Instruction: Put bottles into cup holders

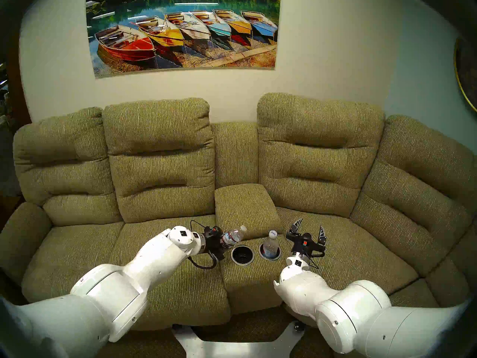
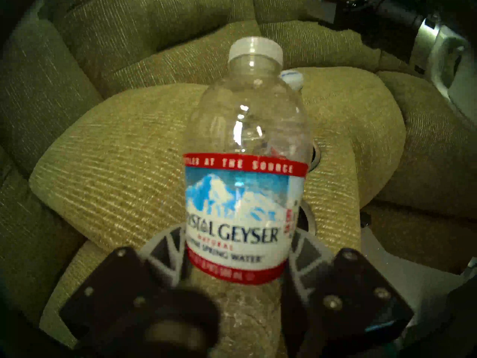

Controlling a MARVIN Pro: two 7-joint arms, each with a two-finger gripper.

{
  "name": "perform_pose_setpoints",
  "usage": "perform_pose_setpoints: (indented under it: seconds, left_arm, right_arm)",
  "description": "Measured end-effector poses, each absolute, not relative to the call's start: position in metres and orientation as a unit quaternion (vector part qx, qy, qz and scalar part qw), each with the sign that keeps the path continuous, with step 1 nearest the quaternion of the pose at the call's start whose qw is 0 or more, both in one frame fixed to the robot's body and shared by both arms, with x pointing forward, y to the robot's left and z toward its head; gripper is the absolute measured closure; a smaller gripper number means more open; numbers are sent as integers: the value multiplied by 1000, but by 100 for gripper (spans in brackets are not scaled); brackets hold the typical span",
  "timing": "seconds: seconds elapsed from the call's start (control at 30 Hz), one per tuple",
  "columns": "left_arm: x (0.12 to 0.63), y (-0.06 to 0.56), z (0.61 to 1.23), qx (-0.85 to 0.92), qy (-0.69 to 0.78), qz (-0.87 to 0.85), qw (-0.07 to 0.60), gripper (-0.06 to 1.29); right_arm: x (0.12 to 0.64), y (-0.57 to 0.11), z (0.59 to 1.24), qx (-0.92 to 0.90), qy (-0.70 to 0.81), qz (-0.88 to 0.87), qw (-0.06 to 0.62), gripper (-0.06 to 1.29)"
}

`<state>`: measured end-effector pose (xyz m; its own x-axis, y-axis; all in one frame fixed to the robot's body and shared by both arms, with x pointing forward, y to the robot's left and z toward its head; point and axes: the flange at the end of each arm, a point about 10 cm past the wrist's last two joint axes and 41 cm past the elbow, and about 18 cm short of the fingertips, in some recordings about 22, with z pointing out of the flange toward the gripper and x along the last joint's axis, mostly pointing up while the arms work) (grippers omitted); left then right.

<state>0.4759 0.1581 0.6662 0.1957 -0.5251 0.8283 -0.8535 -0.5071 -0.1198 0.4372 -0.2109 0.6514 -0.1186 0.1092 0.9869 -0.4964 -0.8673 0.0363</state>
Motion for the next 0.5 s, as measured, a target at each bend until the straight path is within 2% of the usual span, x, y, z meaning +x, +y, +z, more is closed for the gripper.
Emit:
perform_pose_setpoints:
  seconds: [0.5]
  left_arm:
    - [475,108,664,753,-426,461,195,72]
  right_arm:
    - [437,-211,651,633,-156,730,203,3]
